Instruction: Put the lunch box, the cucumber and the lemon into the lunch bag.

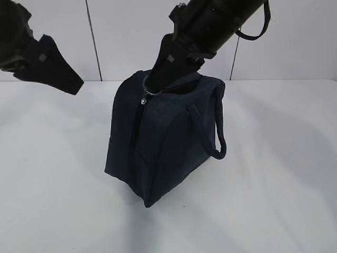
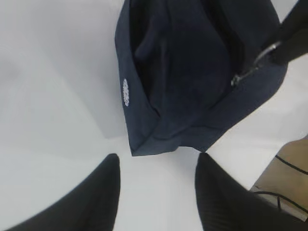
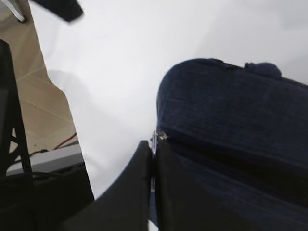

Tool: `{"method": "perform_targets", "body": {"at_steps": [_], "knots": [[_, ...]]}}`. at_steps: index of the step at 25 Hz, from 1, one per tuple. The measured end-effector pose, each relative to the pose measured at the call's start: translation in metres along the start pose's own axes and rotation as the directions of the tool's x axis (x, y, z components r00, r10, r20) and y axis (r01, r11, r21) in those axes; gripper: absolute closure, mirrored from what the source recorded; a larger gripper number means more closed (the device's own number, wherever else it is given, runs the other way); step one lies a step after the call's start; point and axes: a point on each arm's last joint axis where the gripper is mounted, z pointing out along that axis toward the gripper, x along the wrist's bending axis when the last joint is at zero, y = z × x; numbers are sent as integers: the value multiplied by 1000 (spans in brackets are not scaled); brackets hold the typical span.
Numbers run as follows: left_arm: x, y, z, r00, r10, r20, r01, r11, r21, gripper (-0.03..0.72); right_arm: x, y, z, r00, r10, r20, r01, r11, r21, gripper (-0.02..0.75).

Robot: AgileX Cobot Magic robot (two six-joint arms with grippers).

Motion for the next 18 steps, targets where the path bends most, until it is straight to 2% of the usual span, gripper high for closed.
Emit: {"method": "perform_targets", "body": {"at_steps": [8,18], "knots": [[-3,-8,23,988,121,100,-110,987,-117,319,-1,2,-3,1000,-4,-27,2,999,-42,730],[13,-6,76,970,143,198,-118,984,-133,319,-1,3,-2,999,-7,-31,6,999,-48,730]]}}
